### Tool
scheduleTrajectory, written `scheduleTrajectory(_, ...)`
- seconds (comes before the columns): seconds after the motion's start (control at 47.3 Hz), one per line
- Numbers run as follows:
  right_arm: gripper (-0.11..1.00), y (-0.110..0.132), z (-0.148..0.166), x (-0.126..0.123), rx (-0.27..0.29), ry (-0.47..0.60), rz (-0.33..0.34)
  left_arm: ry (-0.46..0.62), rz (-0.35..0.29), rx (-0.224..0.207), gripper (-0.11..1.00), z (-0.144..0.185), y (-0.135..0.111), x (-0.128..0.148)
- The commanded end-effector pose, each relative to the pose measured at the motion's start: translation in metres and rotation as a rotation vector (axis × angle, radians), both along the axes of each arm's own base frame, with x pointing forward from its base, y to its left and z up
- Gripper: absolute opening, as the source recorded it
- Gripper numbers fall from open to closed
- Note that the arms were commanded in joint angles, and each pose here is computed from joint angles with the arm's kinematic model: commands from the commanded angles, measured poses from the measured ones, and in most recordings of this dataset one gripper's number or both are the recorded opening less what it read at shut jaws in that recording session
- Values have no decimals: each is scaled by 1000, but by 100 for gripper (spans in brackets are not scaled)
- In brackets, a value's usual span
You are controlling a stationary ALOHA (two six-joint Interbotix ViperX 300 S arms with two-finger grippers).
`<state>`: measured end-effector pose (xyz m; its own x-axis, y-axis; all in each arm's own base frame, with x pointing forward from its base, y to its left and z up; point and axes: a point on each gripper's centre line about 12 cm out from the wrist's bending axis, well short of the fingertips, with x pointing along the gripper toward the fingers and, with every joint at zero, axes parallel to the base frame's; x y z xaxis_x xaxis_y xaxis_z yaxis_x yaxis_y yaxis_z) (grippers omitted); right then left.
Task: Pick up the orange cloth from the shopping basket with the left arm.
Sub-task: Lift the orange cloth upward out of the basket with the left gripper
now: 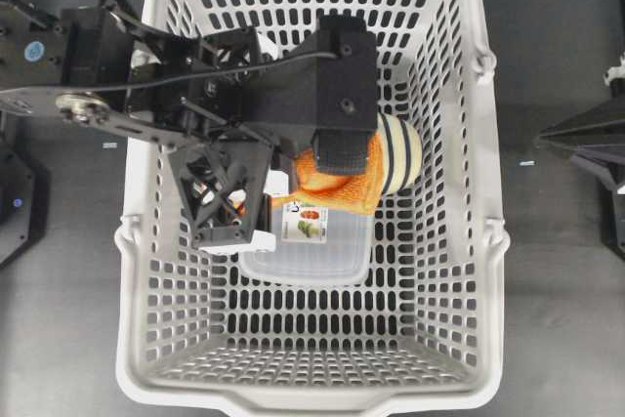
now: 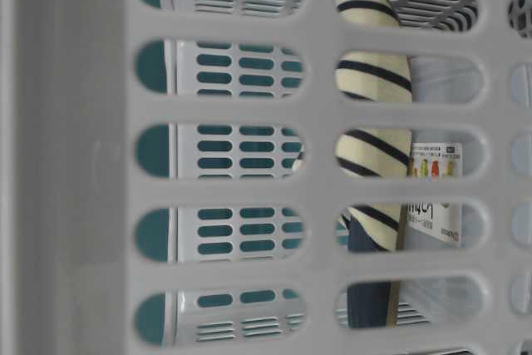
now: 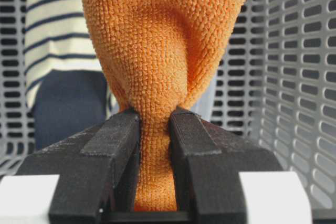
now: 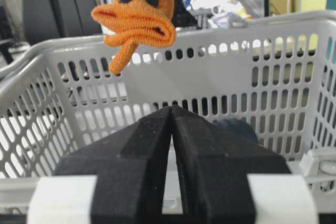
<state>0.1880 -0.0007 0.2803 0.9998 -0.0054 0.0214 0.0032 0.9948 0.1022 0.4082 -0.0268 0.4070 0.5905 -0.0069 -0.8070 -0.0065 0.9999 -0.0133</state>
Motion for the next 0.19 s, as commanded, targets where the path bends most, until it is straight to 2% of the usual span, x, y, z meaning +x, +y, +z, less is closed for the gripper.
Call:
scheduleTrajectory(0.0, -1, 0, 2, 0, 5, -9, -2, -46, 5, -1, 15, 17, 2, -5)
scheduleTrajectory(0.169, -1, 0, 6, -3, 3, -31, -2, -42, 5, -1, 15, 15, 2, -4)
